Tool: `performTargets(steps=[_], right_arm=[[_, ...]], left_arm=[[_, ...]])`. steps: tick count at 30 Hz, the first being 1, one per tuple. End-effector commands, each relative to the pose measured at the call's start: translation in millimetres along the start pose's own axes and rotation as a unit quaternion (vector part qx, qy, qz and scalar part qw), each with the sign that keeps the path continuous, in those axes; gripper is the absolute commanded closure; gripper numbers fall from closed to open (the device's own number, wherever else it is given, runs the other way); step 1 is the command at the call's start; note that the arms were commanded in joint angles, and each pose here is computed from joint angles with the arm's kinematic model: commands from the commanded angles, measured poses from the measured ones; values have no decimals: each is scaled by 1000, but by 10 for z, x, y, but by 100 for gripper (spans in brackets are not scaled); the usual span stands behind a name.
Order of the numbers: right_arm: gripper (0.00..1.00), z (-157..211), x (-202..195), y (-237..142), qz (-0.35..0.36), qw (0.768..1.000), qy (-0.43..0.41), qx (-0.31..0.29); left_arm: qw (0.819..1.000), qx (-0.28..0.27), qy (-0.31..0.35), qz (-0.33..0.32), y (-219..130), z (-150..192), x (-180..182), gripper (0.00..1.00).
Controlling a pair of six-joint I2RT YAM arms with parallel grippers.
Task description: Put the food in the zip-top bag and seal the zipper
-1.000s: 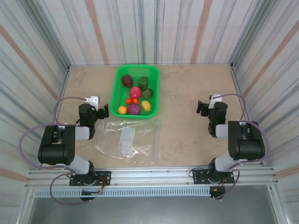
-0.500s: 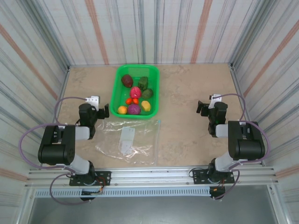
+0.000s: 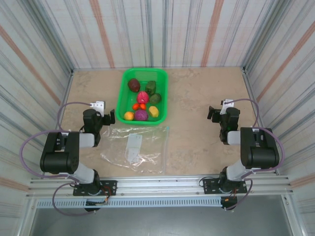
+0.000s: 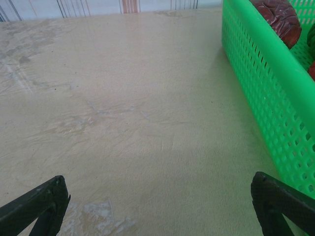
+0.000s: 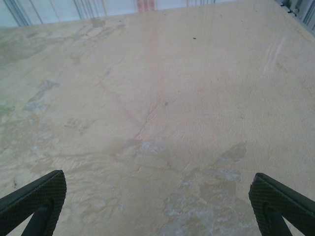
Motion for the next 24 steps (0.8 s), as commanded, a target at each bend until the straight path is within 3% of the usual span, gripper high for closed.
performTargets(steps=[1, 9, 12, 17, 22, 24], right_arm=[[1, 22, -18, -2, -1, 1000, 9, 6], [1, -170, 116, -102, 21, 1000, -16, 12], [1, -437, 424, -194, -25, 997, -72, 26], [1, -980, 1022, -537, -89, 991, -98, -16], [1, -1244, 1655, -1042, -176, 981, -87, -3], [1, -1253, 1907, -1367, -216, 972, -95, 12]], left_arm=[[1000, -9, 13, 3, 0, -57, -9, 1], [999, -30, 32, -10, -116, -155, -59, 1], [997, -22, 58, -38, -284, -427, -99, 1], [982, -111, 150, -35, -602, -1033, -326, 1], [981, -156, 104, -53, -1213, -1324, -289, 1], [983, -173, 50, -32, -1550, -1449, -299, 1]])
Point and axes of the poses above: each hand's point on the last joint's axis, 136 mm out from that joint toward the fingers, its own y axis out along the fingers, its own x axis along the line the jaws close on, z = x × y, the point moved 8 cm from there along -y, back along the fingers, and after that the axes turned 8 degrees about y, right-handed, at the moved point
